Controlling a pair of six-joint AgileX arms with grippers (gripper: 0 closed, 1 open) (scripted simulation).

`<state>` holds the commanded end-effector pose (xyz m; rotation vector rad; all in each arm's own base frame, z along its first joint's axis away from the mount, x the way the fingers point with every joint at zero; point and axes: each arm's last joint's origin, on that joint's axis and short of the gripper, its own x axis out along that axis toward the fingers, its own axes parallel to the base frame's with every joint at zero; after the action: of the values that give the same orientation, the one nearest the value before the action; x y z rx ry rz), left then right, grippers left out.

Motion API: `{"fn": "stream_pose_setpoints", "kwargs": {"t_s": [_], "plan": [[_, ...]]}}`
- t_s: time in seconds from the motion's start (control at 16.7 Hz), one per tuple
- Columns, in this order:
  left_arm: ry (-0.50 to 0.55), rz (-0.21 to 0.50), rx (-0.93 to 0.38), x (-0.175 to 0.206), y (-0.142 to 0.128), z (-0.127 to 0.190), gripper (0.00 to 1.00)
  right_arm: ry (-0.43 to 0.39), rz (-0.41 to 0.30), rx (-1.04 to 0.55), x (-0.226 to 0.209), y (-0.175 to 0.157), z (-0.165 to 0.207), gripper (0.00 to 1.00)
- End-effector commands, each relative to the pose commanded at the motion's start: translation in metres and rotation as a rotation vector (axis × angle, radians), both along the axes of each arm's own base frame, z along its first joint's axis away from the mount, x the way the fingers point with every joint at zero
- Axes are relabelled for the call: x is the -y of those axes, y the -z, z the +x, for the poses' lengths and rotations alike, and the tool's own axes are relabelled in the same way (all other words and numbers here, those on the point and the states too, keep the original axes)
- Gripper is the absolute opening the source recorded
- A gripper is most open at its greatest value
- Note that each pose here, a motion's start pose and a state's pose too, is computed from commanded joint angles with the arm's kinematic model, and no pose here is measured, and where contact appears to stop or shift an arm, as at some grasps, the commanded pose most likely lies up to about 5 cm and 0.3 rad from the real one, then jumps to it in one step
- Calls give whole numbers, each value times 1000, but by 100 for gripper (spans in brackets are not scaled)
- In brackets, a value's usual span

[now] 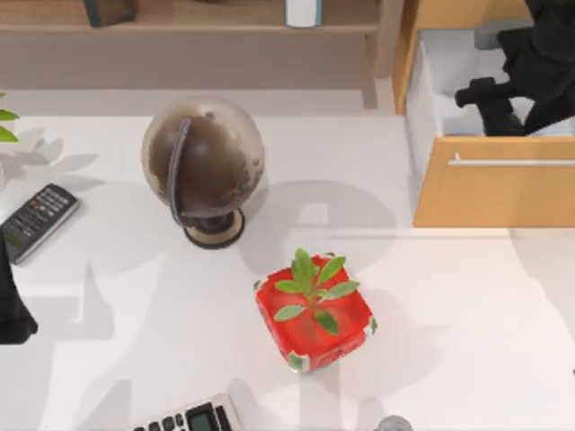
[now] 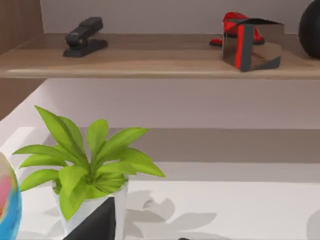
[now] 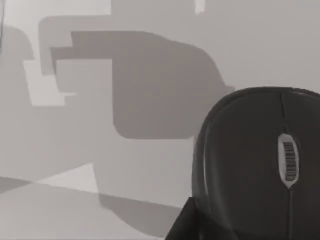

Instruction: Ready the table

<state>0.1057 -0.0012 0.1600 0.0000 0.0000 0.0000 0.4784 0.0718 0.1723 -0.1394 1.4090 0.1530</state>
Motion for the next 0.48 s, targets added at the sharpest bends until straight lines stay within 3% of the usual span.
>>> {"fn": "stream_pose_setpoints", "kwargs": {"t_s": [0.48], "plan": [[0, 0, 0, 0, 0, 0, 100, -25, 19, 221, 17, -102, -57, 0]]}}
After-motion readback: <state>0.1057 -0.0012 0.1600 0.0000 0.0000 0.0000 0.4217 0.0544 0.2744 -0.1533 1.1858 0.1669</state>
